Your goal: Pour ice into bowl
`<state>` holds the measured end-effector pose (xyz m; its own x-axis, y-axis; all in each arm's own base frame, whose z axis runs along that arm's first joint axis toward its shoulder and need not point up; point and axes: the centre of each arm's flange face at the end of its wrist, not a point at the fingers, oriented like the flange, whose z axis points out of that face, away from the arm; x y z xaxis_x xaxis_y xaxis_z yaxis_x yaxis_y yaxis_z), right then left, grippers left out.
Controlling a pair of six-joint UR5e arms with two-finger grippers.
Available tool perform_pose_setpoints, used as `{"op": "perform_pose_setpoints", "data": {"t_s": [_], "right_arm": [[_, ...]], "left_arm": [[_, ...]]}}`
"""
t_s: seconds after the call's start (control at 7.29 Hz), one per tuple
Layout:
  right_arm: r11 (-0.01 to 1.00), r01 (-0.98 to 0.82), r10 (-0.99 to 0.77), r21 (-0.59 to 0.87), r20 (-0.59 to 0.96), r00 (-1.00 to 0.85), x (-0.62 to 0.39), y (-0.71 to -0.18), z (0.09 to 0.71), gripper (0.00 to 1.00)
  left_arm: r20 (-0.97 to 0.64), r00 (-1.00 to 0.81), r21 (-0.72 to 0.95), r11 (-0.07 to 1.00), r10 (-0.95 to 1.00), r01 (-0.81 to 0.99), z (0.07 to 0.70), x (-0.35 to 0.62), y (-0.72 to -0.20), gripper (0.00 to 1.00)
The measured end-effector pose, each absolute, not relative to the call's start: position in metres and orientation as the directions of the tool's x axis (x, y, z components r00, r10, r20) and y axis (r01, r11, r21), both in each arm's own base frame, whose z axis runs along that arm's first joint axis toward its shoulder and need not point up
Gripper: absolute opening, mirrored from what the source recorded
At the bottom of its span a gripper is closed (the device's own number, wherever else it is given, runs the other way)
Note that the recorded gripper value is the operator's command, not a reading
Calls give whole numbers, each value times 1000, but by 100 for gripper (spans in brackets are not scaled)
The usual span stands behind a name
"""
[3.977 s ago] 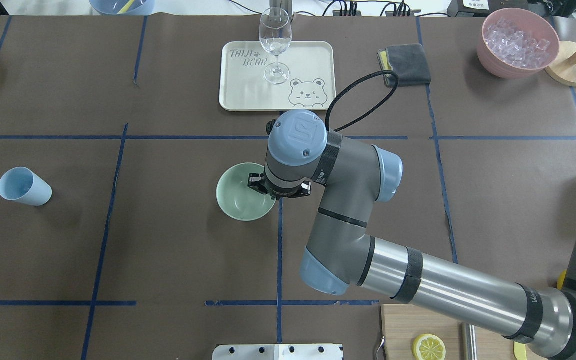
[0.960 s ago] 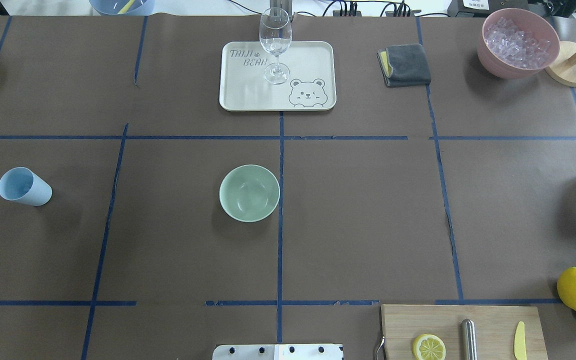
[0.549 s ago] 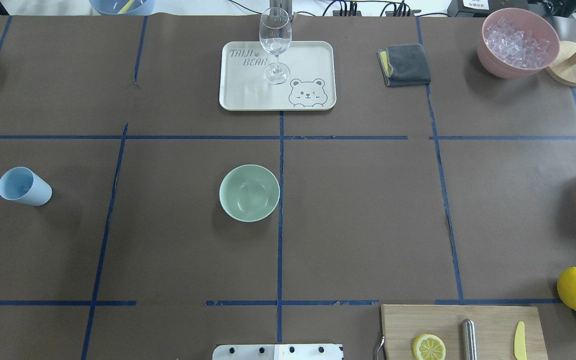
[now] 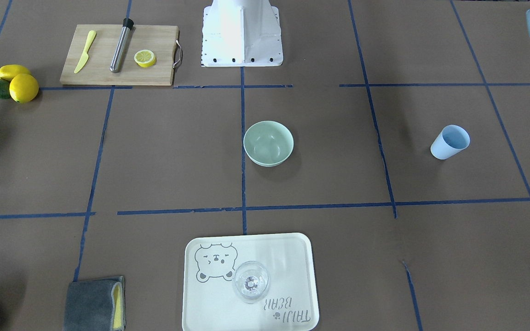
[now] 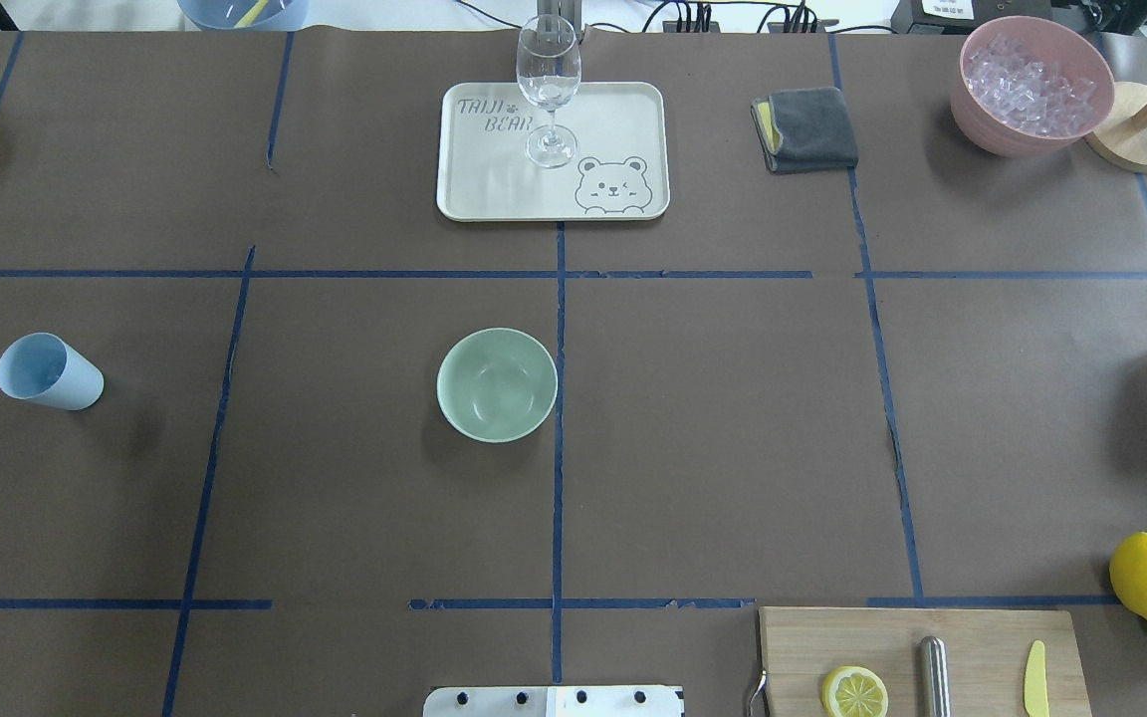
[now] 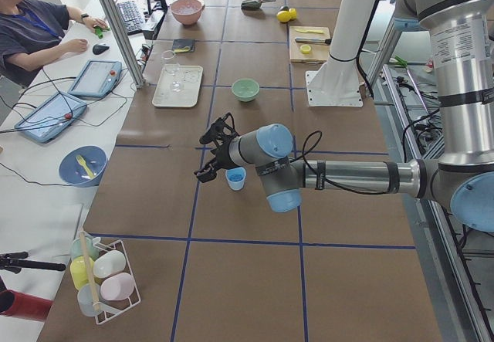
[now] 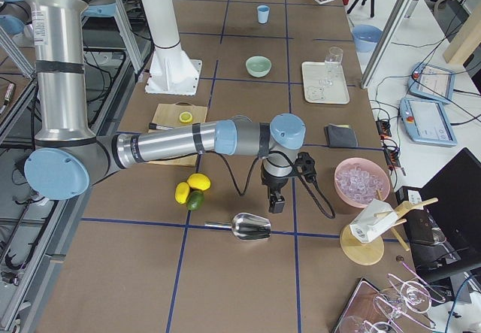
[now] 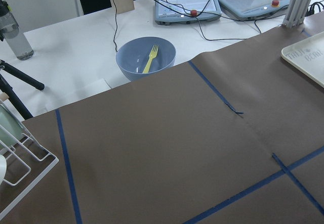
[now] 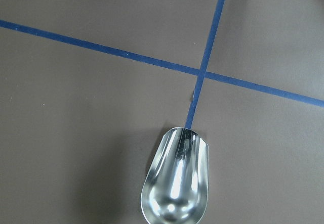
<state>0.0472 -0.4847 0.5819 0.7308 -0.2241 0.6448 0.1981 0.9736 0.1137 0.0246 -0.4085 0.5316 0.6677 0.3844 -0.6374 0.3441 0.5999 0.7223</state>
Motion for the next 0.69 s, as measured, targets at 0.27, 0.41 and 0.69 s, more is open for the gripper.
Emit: {"op": "perform_pose_setpoints", "data": {"t_s": [0.27, 0.41, 0.69], "right_arm": [[975, 195, -214, 102, 647, 732, 47, -482, 586, 100], [976, 194, -212, 99, 647, 732, 47, -482, 587, 100], [977, 194, -208, 94, 648, 733, 47, -481, 590, 100]], "left_arm": [[-671, 664, 706, 555, 329, 439, 538, 74, -392, 100], [-690, 663, 690, 539, 290, 483, 540, 106, -387, 100], [-711, 669, 668, 505, 216, 547, 548, 151, -372, 100]]}}
